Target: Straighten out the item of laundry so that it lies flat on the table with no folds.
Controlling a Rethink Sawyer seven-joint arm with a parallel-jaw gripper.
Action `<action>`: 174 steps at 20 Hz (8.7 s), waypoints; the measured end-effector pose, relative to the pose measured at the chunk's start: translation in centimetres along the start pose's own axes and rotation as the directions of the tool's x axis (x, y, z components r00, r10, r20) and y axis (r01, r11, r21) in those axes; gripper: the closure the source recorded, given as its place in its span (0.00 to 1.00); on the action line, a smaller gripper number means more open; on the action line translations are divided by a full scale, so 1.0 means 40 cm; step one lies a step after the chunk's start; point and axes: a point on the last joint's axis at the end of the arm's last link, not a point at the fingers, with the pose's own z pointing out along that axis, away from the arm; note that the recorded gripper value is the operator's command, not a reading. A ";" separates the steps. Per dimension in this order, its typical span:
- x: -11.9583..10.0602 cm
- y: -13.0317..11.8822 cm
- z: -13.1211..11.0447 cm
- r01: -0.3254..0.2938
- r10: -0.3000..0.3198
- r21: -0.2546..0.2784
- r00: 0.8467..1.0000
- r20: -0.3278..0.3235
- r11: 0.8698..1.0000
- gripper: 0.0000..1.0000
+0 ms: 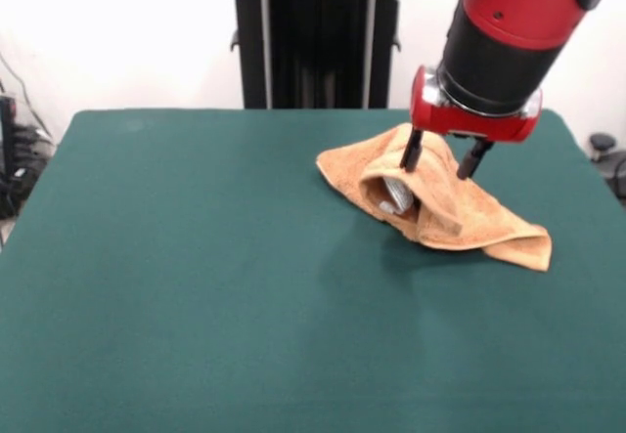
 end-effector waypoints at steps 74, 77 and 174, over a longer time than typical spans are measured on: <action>0.142 0.135 0.288 0.099 -0.092 0.001 0.926 0.366 0.995 0.00; 0.142 0.135 0.291 0.095 -0.088 -0.002 0.928 0.363 0.995 0.00; -0.209 0.396 0.174 0.108 -0.101 0.009 0.955 -0.277 0.994 1.00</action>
